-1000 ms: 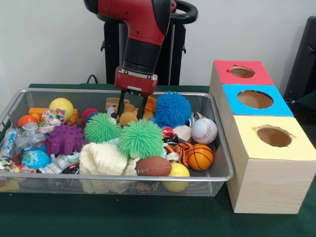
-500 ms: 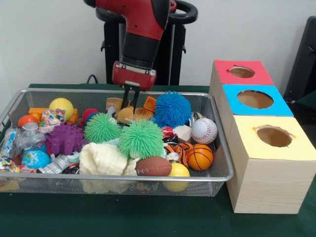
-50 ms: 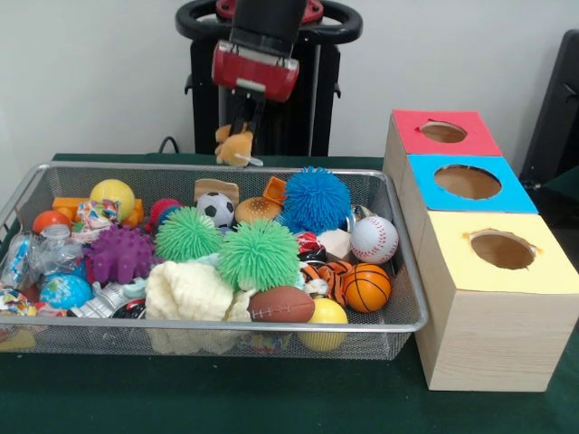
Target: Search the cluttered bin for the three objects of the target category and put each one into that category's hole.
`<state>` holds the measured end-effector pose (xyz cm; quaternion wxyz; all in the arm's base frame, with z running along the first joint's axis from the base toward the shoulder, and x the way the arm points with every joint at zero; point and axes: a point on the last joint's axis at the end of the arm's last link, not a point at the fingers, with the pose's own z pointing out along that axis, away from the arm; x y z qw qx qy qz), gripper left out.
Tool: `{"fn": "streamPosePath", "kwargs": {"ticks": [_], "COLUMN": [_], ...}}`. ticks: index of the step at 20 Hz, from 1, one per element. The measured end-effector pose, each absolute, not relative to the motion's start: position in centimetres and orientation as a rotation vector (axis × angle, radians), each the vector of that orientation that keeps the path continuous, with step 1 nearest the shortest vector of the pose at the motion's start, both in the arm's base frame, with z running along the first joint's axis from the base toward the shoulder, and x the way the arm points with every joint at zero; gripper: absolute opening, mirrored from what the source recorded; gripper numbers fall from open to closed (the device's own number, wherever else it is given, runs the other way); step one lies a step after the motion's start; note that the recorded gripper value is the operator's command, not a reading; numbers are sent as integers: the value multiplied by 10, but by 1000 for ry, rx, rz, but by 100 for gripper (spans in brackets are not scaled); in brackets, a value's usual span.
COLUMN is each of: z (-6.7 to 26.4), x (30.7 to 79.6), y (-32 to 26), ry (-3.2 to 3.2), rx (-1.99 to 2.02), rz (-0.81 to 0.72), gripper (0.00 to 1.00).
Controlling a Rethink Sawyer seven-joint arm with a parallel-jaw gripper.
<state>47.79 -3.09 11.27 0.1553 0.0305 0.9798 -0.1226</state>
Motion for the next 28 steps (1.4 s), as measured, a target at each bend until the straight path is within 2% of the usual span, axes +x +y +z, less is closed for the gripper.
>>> {"fn": "streamPosePath", "kwargs": {"ticks": [2,3,8,17,25,28], "z": [130,150,180,191,193,196], "x": [480,482,490,470,426,412], "y": [-27,-23,-6,73,175,196], "ry": [2803,2791,2747,2779,2787,2779], "rx": [115,157,234,229,-62,-134], "rz": [-351,-341,-282,-77,-66,-72], "gripper": [0,0,0,0,0,0]}}
